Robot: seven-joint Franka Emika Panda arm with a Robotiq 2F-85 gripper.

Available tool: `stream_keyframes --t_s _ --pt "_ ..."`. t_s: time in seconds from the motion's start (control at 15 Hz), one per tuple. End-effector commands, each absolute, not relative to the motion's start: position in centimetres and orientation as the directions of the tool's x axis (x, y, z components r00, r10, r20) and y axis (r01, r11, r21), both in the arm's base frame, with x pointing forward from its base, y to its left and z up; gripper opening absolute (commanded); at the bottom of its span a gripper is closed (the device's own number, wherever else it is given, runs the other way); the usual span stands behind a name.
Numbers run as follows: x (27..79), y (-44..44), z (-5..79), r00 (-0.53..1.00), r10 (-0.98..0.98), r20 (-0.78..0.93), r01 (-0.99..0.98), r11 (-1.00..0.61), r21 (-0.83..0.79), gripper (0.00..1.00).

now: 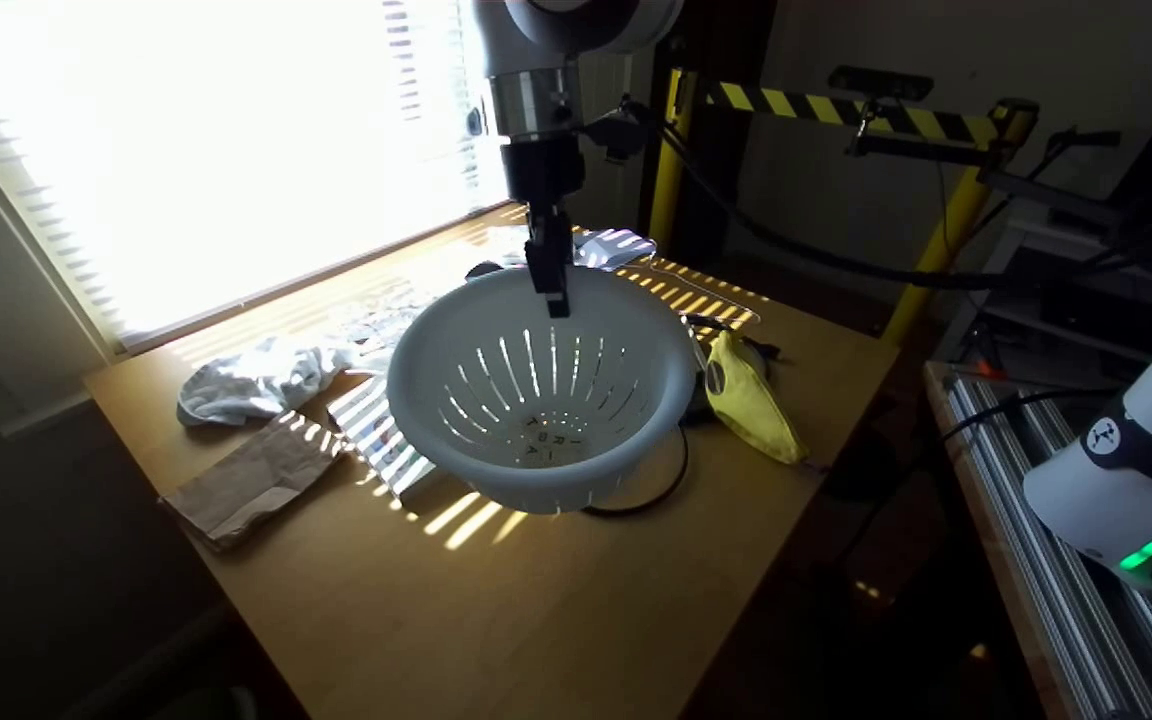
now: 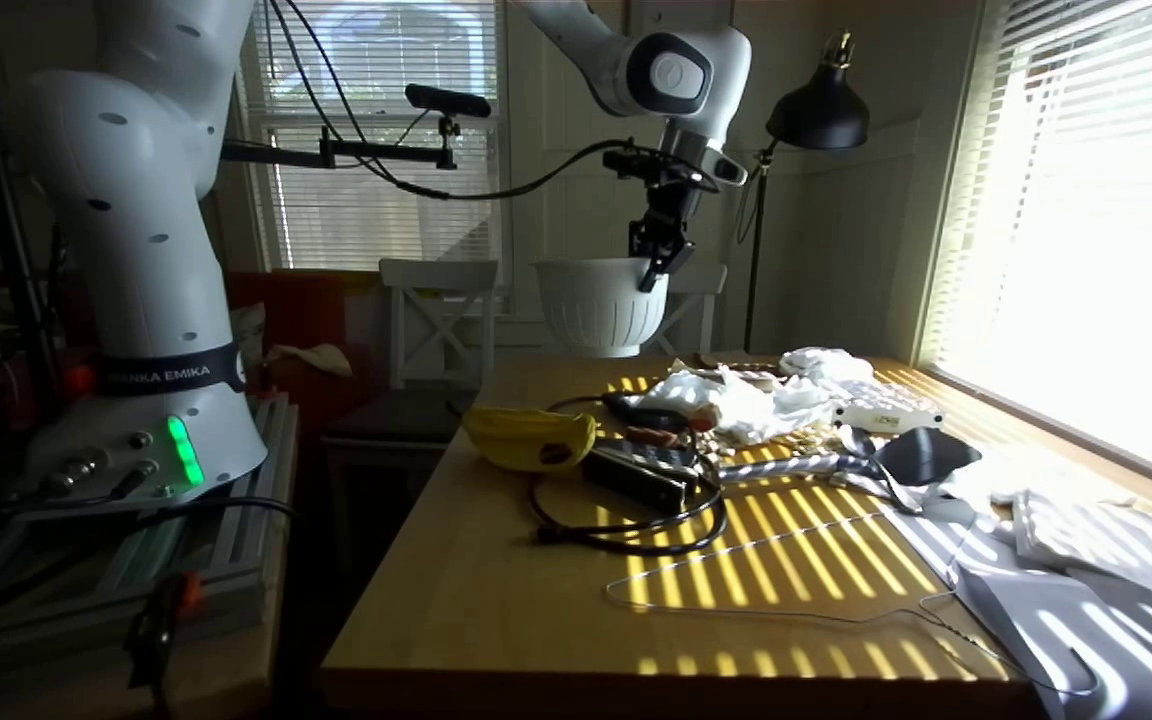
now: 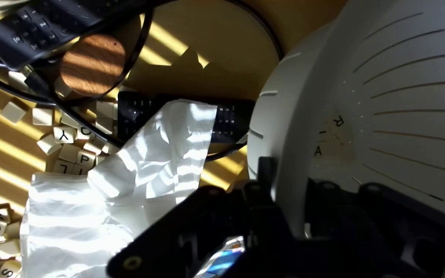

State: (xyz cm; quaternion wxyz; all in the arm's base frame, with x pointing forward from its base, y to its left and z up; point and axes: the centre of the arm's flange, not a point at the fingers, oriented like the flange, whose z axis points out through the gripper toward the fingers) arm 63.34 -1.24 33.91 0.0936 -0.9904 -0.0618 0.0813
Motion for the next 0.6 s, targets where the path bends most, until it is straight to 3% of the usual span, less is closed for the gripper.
stream_keyframes --t_s 0.0,0.27,0.53 --pt "58.9 0.2 33.0 0.975 0.187 -0.116 0.165 -0.970 -0.177 0.03" --pt "59.8 1.4 31.6 0.979 0.193 -0.065 0.176 -0.963 -0.202 0.03" --pt "61.5 2.0 30.9 0.972 0.220 -0.078 0.181 -0.923 -0.338 0.03"
